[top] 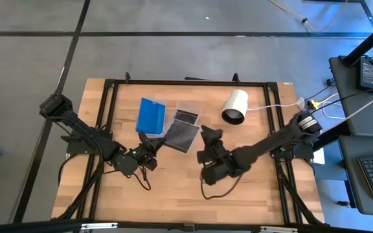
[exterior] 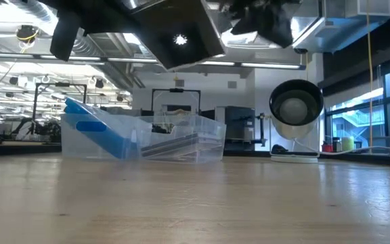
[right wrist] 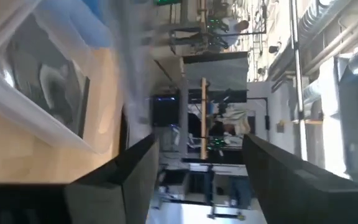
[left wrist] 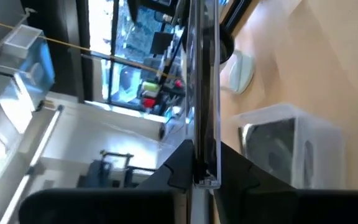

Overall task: Pick & place jewel cases by type
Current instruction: Put the black cd case into the right transparent bin

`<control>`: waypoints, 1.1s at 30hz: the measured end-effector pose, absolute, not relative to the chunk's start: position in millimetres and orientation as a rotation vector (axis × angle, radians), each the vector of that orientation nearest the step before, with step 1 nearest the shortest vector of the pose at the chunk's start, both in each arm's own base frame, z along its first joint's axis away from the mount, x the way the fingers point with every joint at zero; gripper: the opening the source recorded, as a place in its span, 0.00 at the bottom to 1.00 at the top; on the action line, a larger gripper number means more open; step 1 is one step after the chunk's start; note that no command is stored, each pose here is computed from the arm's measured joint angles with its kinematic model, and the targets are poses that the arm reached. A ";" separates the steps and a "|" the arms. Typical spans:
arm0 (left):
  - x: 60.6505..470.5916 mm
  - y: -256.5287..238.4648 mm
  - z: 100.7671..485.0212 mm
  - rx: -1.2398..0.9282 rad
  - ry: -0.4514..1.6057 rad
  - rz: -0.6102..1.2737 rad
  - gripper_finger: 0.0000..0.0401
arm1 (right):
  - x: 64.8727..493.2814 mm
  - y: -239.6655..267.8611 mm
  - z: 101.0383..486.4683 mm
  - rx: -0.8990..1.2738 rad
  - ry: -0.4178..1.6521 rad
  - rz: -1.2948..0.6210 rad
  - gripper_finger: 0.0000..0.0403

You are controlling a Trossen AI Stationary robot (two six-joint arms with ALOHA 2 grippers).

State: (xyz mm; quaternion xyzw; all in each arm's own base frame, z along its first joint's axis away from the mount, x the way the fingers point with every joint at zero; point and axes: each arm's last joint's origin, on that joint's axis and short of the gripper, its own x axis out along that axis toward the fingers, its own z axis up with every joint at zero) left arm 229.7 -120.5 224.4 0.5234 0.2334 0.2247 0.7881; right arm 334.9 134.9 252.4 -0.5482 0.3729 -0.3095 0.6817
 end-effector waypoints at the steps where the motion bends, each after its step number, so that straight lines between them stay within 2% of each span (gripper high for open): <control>1: 229.6 -120.7 224.8 1.114 0.494 0.474 0.08 | 329.2 137.4 256.1 -1.201 0.816 -0.698 0.58; 8: 227.6 -119.9 231.6 1.022 0.439 0.443 0.08 | 282.5 148.0 276.4 -0.934 0.727 -0.656 0.57; 13: 227.5 -120.9 250.6 0.897 0.281 0.329 0.08 | 252.1 151.6 283.5 -0.688 0.732 -0.602 0.57; 20: 239.1 -104.2 268.4 0.761 -0.023 0.112 0.08 | 214.3 155.8 248.6 -0.596 0.593 -0.636 0.57; 26: 242.6 -82.8 279.3 0.708 -0.357 -0.097 0.08 | 213.0 166.0 225.9 -0.530 0.408 -0.656 0.57; 30: 244.0 -75.9 282.1 0.720 -0.452 -0.231 0.08 | 225.1 175.7 224.4 -0.482 0.369 -0.611 0.57; 33: 244.3 -74.3 281.7 0.710 -0.473 -0.297 0.08 | 235.7 182.6 226.6 -0.446 0.364 -0.509 0.57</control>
